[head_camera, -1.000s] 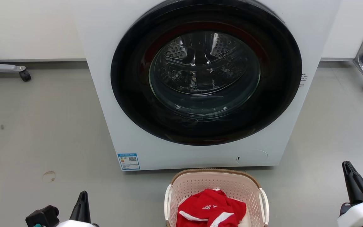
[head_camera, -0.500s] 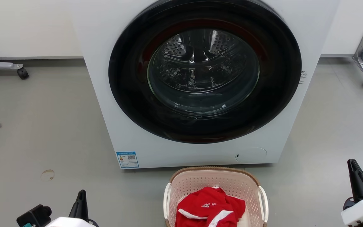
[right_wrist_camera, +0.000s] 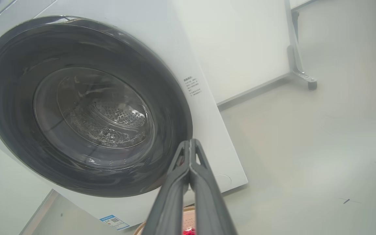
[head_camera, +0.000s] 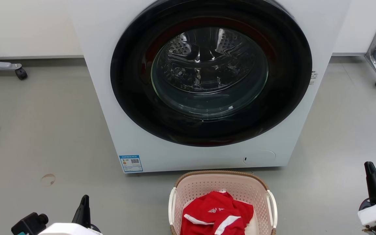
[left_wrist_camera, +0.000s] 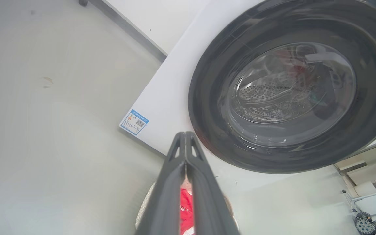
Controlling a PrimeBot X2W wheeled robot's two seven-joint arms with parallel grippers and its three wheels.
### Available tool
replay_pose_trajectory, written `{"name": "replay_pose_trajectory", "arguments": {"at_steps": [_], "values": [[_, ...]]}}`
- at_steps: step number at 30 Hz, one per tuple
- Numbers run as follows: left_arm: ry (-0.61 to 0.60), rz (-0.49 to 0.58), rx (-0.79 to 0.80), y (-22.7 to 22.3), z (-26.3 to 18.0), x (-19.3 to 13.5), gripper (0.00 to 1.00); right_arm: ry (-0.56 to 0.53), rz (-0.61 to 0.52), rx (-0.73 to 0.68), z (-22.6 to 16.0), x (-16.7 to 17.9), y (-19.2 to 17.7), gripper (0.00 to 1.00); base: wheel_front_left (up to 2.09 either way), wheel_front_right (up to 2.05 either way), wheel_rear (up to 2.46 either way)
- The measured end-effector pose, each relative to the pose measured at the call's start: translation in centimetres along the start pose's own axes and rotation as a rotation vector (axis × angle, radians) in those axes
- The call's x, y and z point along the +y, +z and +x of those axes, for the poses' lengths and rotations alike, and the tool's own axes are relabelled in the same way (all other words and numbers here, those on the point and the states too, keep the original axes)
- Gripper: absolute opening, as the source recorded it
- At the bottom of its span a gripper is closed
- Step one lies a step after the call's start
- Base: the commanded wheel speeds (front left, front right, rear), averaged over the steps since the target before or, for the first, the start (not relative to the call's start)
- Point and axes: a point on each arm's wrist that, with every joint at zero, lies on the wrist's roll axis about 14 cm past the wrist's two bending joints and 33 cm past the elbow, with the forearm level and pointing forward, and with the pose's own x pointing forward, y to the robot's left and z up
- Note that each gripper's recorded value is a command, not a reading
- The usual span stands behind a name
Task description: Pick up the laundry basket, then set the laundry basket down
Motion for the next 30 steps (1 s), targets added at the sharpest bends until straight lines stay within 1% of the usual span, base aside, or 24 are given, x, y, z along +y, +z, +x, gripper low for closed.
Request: {"name": "replay_pose_trajectory", "arguments": {"at_steps": [14,30], "values": [[-0.016,-0.157,0.016,0.1,0.6,-0.3,0.0,-0.044,0.171,0.006,0.0,-1.1,-0.1,0.0,0.0,0.0,0.0],[-0.042,-0.329,0.02,0.5,1.3,-0.6,0.0,-0.07,0.372,-0.009,0.4,-1.7,0.1,0.0,0.0,0.0,0.0]]}}
